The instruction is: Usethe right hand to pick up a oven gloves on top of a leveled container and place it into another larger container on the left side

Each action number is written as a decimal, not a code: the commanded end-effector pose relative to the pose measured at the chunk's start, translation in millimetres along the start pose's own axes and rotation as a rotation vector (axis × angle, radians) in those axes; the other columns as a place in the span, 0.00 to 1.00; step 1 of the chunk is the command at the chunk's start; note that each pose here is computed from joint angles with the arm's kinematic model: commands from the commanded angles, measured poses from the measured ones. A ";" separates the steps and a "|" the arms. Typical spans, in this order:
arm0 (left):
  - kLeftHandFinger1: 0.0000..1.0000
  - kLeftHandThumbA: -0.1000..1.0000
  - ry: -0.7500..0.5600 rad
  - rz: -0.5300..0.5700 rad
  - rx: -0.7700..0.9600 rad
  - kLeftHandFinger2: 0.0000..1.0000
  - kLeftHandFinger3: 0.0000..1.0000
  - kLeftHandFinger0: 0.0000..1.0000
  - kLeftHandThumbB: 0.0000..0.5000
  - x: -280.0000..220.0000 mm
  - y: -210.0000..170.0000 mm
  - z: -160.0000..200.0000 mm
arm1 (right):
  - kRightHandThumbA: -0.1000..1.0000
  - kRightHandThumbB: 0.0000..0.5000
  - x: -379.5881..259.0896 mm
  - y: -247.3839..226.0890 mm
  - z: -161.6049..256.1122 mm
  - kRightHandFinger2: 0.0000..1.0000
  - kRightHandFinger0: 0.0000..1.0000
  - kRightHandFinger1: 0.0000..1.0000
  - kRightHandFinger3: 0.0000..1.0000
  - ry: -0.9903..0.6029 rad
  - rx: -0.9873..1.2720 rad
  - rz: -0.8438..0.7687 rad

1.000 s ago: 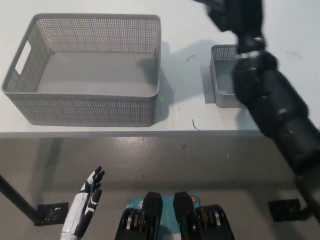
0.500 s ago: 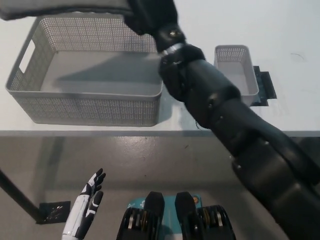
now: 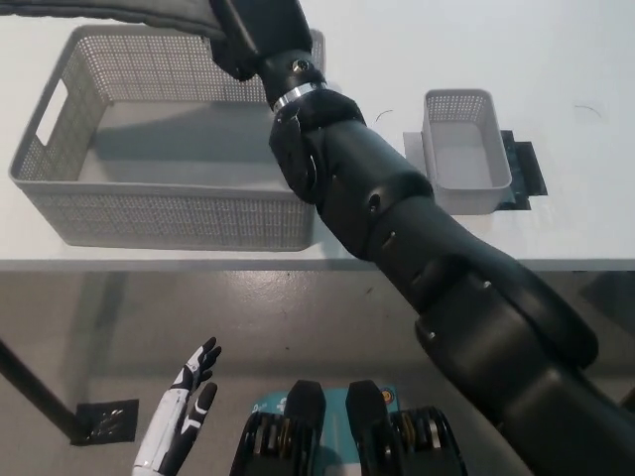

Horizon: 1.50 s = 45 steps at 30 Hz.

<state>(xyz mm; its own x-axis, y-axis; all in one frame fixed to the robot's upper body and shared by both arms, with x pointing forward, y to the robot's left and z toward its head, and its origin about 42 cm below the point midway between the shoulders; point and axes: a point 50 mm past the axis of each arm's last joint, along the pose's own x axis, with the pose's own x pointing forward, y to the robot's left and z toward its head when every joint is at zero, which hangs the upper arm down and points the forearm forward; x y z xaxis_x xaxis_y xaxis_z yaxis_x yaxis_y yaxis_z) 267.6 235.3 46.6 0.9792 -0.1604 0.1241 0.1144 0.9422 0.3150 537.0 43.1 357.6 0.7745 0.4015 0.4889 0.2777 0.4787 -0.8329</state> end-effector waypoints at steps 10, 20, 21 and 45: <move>1.00 1.00 -0.062 0.018 0.039 0.98 1.00 1.00 0.00 3.0 10.4 6.5 | 0.87 1.00 64.3 -151.5 63.0 1.00 1.00 1.00 1.00 -0.088 0.516 0.065; 1.00 1.00 -0.089 0.018 0.046 0.97 1.00 1.00 0.00 14.4 10.4 12.6 | 0.88 0.86 14.8 -320.2 91.0 1.00 1.00 1.00 1.00 -0.429 1.032 -0.256; 1.00 1.00 -0.089 0.017 0.046 0.97 1.00 1.00 0.00 14.2 10.6 12.5 | 0.87 0.85 4.6 -335.7 85.6 1.00 1.00 1.00 1.00 -0.459 1.049 -0.340; 1.00 1.00 -0.168 0.037 0.055 1.00 1.00 1.00 0.00 57.9 28.4 30.3 | 0.85 0.35 -312.1 -204.1 -60.2 1.00 1.00 1.00 1.00 -0.321 0.386 -0.592</move>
<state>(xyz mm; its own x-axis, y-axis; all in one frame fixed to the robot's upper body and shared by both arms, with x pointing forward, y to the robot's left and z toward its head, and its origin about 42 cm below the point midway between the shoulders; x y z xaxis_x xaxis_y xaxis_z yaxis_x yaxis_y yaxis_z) 293.1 231.1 58.6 0.9707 -0.1767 0.1628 0.1167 0.9390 0.3235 458.7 -166.6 377.7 0.7516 0.0282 0.6590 0.2726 0.8965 -0.3492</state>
